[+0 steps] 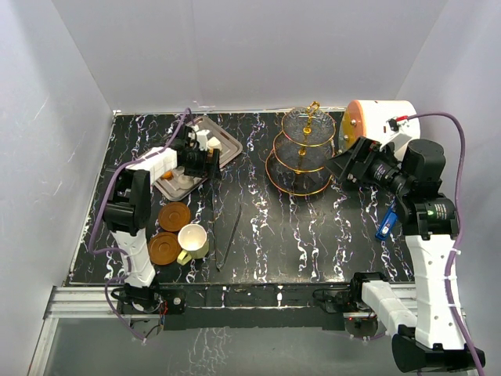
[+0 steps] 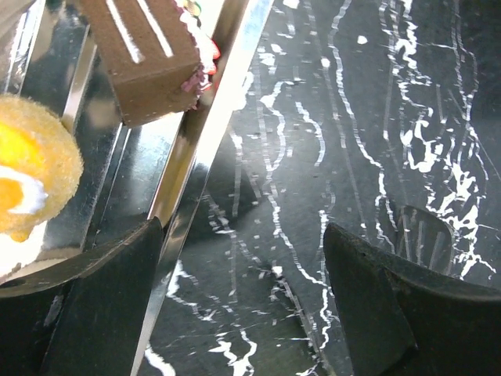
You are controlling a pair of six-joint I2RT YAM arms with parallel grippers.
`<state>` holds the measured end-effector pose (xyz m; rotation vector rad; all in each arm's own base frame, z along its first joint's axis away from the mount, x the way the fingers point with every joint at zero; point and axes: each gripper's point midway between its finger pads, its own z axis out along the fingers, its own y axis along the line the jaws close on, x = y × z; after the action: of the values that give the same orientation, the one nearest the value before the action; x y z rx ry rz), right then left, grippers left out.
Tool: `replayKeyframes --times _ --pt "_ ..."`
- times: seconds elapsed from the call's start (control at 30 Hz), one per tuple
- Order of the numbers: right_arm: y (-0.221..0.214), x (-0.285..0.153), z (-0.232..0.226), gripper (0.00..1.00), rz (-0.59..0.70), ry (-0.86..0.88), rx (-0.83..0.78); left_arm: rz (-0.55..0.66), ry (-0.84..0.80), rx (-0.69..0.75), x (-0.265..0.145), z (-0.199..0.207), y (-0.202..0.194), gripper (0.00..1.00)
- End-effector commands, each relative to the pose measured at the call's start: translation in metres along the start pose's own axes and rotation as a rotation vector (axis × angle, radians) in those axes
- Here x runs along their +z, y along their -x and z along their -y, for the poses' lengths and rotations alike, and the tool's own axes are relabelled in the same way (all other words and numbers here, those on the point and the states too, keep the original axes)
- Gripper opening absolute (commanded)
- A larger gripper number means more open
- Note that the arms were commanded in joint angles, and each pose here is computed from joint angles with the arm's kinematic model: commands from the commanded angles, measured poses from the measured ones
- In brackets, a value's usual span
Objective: Serve the afternoon tea
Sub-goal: Move the desert table to the center of the board, then move the tray at the center of the board.
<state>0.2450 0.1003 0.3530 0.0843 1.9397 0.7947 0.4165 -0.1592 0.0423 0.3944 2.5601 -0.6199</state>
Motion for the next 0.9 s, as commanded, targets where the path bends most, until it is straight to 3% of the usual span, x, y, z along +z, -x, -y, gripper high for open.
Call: replayKeyframes --times 0.0,0.37,0.87 --pt "-0.005 0.001 0.0 0.87 -0.005 0.018 0.023 -0.087 -0.077 0.009 0.008 0.037 -0.024 0.82" --pt "-0.03 0.003 0.011 0.86 -0.057 -0.005 0.083 -0.113 -0.163 -0.005 0.032 0.093 -0.03 0.83" --pt "-0.077 0.008 0.034 0.86 -0.173 -0.045 0.163 -0.091 -0.24 -0.207 0.057 0.167 -0.029 0.84"
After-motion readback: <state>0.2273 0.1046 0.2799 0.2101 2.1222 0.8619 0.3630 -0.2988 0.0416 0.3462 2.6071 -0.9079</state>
